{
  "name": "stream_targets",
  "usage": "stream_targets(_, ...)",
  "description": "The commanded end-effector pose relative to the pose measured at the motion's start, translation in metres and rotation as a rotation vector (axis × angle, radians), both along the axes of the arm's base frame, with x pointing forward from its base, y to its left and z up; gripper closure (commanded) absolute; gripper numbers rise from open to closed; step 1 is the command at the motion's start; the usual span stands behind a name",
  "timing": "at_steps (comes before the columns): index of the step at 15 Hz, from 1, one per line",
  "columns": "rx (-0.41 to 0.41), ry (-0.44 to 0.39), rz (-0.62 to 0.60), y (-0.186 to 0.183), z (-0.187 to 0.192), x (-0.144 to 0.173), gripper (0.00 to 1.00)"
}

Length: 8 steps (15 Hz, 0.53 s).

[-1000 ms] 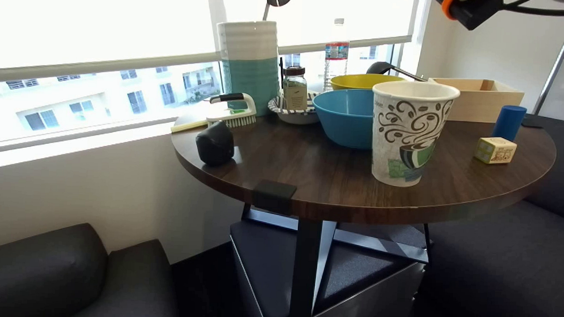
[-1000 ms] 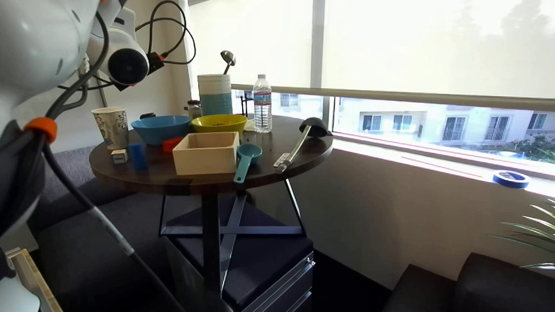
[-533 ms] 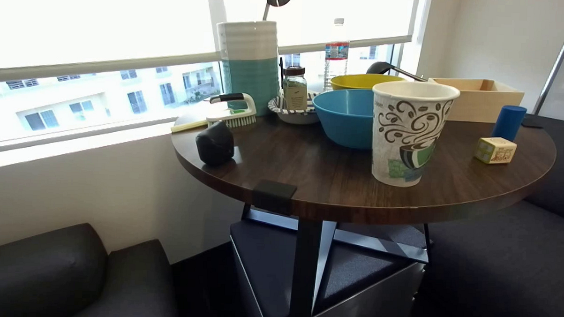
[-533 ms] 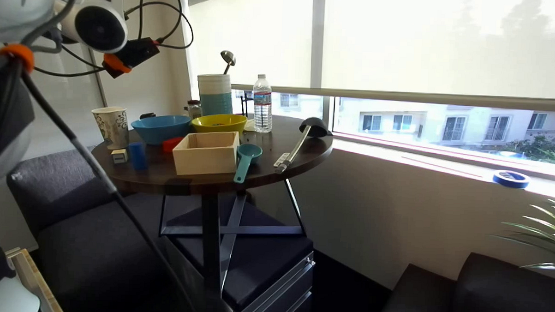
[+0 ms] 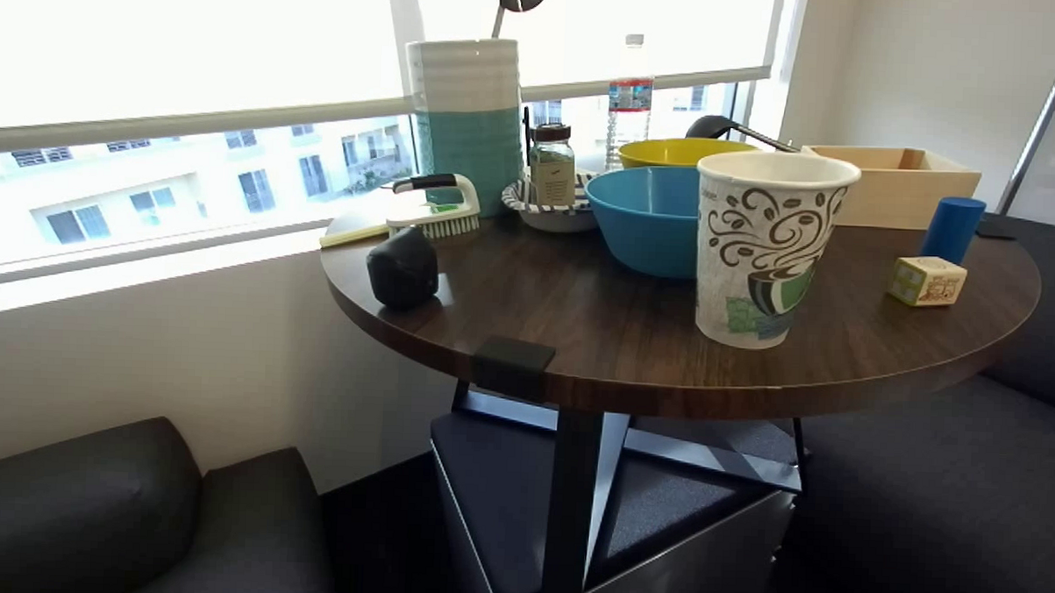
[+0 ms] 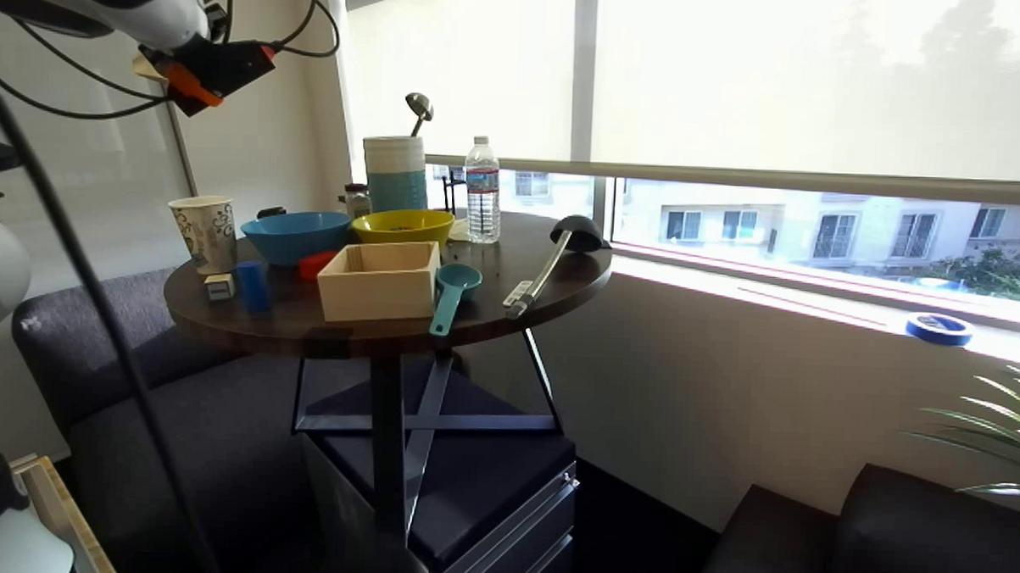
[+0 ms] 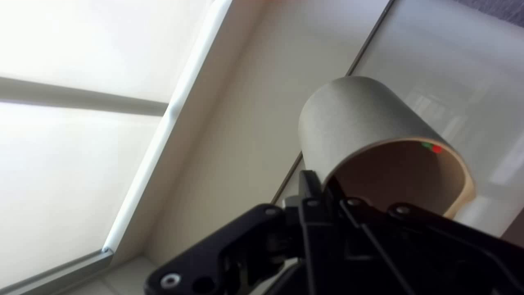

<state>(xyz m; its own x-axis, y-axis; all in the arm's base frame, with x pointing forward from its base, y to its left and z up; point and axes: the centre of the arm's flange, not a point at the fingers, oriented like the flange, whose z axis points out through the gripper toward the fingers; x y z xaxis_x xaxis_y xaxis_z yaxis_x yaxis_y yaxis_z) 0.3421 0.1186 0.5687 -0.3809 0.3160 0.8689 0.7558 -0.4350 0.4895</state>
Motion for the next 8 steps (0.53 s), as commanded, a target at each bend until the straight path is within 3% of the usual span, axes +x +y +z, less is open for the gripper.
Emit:
stream_targets(1, -0.104, 0.086, -0.131, -0.009, 0.038, 0.003, 0.99)
stream_targets(3, -0.143, 0.129, -0.201, -0.007, 0.038, 0.005, 0.99)
stream_targets(4, -0.158, 0.145, -0.232, 0.004, 0.035, 0.028, 0.99)
stream_targets(5, -0.17, 0.161, -0.255, 0.003, 0.033, 0.032, 0.99)
stream_targets(6, -0.131, 0.123, -0.203, 0.008, -0.005, 0.016, 0.99)
stream_targets(8, -0.156, 0.138, -0.218, 0.01, -0.011, 0.022, 0.95)
